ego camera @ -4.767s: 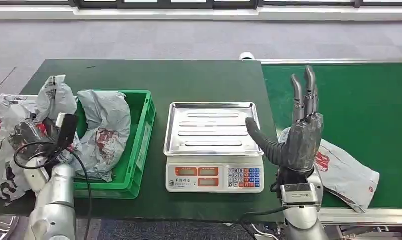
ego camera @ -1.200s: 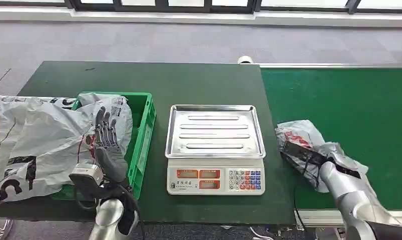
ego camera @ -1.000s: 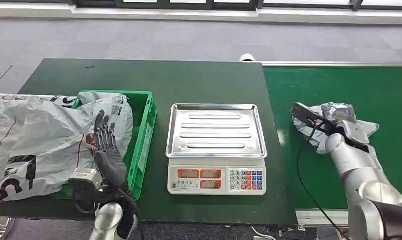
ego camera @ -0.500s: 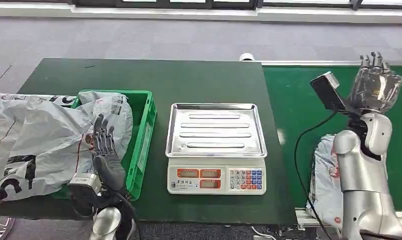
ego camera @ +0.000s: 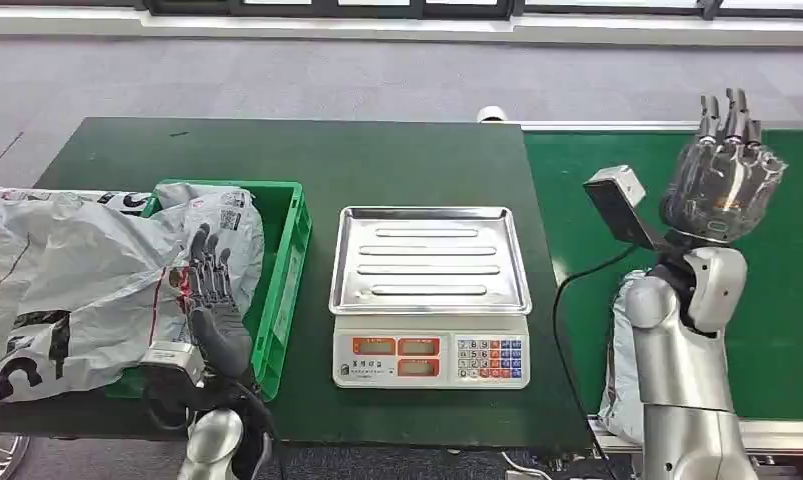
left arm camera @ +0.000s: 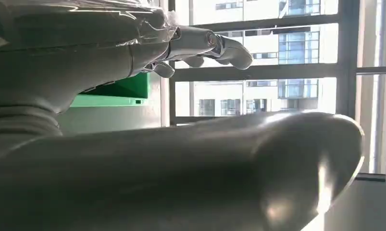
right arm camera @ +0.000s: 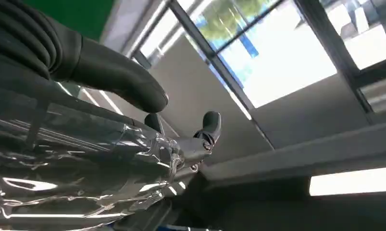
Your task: Moved the parcel from conveyor to table for the left to box.
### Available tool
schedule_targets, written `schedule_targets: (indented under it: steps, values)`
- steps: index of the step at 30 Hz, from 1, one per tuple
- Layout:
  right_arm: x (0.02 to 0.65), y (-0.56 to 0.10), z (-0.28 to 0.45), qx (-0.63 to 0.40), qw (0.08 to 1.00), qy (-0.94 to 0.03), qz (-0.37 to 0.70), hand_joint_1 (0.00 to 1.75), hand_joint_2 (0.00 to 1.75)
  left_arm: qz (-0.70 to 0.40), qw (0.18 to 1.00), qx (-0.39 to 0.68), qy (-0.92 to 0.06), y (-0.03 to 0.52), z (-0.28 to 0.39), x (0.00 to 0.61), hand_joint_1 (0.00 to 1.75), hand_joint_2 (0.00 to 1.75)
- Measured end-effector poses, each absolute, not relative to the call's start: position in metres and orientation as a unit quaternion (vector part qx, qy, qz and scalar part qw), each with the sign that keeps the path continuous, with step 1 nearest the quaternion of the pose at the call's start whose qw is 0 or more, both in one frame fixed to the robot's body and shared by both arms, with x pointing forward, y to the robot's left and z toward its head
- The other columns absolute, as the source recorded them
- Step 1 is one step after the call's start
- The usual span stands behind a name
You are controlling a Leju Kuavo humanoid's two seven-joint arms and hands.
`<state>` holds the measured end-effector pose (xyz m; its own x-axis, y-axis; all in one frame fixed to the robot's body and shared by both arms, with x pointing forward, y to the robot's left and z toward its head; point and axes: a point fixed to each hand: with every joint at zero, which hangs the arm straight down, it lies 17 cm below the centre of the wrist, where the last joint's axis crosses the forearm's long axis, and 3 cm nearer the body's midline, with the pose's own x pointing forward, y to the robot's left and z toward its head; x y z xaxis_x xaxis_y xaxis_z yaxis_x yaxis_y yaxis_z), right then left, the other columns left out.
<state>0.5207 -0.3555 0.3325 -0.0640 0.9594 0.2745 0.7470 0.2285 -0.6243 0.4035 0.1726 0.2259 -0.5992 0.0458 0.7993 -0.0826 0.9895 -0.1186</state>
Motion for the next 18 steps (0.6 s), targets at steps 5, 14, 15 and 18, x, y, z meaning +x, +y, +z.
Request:
schedule_targets:
  steps: [5, 14, 15, 18]
  values:
    - [0.555, -0.354, 0.281, -0.562, 0.425, -0.679, 0.206, 0.4, 1.75, 0.077, 0.452, 0.017, -0.889, 0.177, 0.224, 0.398, 0.0, 0.0]
    - [0.574, -0.363, 0.18, -0.526, 0.536, -0.594, 0.286, 0.4, 1.75, 0.081, 0.456, 0.025, -0.886, 0.185, 0.219, 0.381, 0.0, 0.0]
    - [0.573, -0.363, 0.176, -0.525, 0.539, -0.592, 0.289, 0.4, 1.75, 0.081, 0.455, 0.025, -0.886, 0.186, 0.219, 0.381, 0.0, 0.0]
    - [0.573, -0.363, 0.167, -0.522, 0.546, -0.586, 0.294, 0.0, 1.75, 0.081, 0.454, 0.026, -0.887, 0.186, 0.22, 0.38, 0.0, 0.0]
